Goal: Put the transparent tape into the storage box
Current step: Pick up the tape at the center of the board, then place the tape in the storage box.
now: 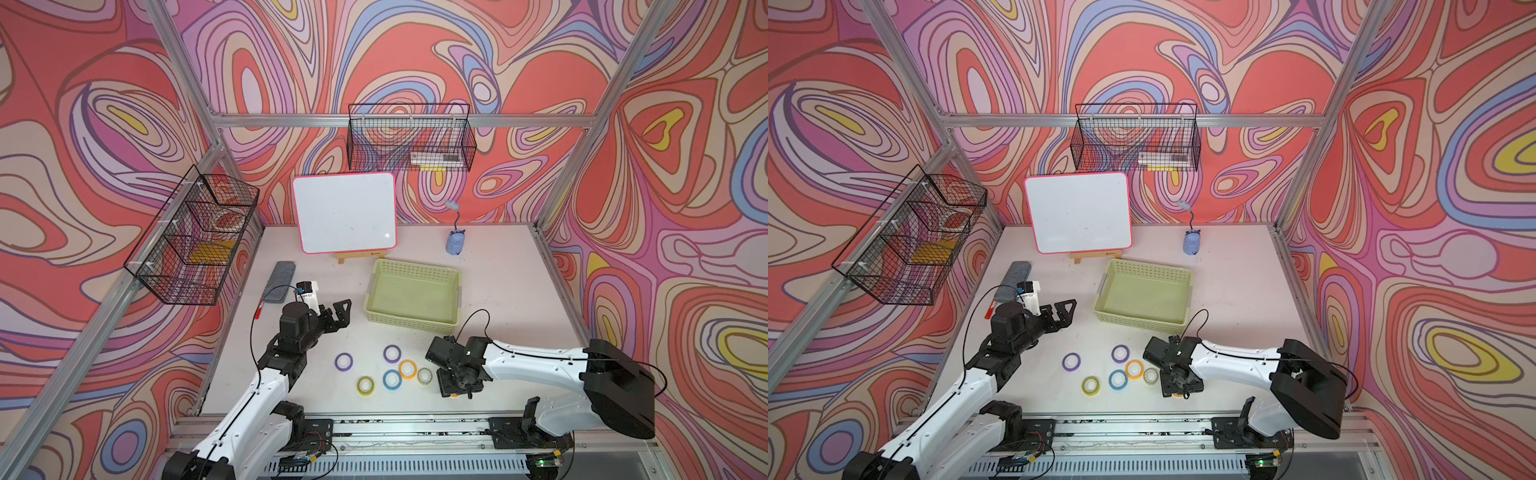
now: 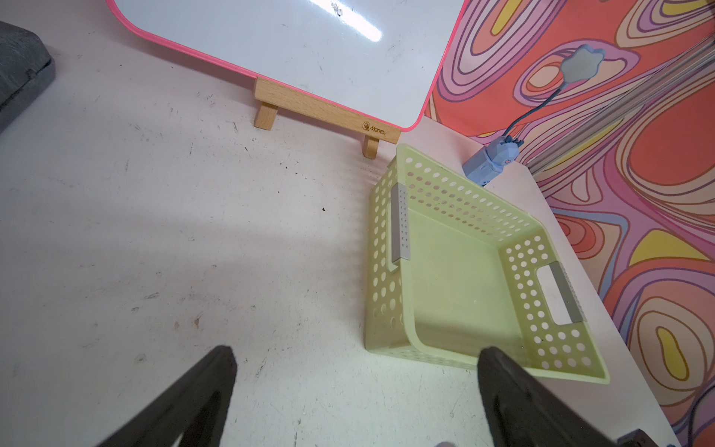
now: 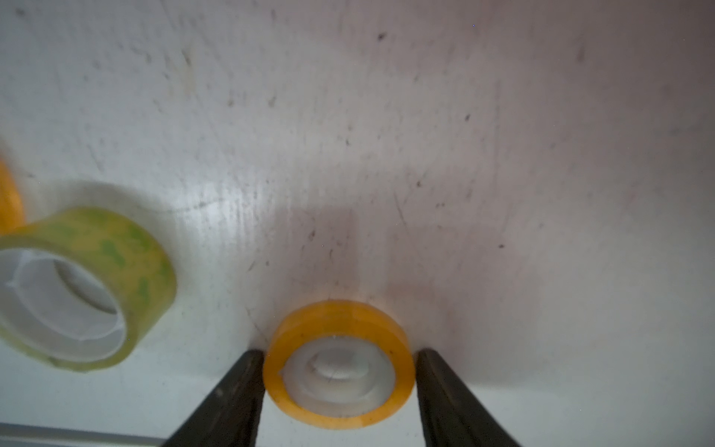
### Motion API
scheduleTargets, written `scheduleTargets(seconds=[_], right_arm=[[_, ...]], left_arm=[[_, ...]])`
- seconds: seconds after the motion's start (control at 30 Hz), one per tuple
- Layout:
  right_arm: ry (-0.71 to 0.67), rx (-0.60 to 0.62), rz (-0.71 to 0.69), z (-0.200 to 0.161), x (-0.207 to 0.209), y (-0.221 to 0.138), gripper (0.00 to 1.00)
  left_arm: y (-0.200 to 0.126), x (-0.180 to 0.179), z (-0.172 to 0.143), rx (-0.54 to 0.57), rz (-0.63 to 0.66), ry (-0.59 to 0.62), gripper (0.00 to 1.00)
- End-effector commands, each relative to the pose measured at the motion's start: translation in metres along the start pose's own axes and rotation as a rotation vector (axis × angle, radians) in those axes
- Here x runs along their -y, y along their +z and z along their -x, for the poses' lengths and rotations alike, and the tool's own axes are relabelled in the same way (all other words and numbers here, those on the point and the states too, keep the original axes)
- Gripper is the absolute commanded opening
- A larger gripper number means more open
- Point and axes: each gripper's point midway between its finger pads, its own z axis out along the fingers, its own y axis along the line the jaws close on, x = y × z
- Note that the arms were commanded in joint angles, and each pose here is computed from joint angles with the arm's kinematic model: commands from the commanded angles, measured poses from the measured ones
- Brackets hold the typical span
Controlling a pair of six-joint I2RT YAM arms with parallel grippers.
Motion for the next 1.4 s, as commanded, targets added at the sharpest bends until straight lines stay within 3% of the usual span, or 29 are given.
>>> scheduleTargets(seconds=[0.0,0.43,0.8,1.1,1.37], right_arm=[[0.008,-0.019,-0.017,-0.006,0.005,0.008,0.64],[0.005,-0.028,-0.025,-0.006,0.004,0.003,0.57],[-0.027,0.065,-0.004,0.018,-0.007,-0.050,0.57],[-0.068,0.238,0.052,0.073,-0.024,-0.124,0.56],[-0.076,0.349,0.078,0.151,-0.018,-0.159,0.55]], left_arm=[[0.001,-0.002,-0.004,-0.008,0.007,0.011,0.99],[0.000,-0.002,-0.003,-0.002,0.008,0.013,0.99],[0.000,-0.003,-0.003,-0.004,0.013,0.013,0.99],[0.001,-0.004,-0.004,-0.007,0.016,0.013,0.99],[0.003,-0.006,-0.006,-0.011,0.023,0.011,0.99]])
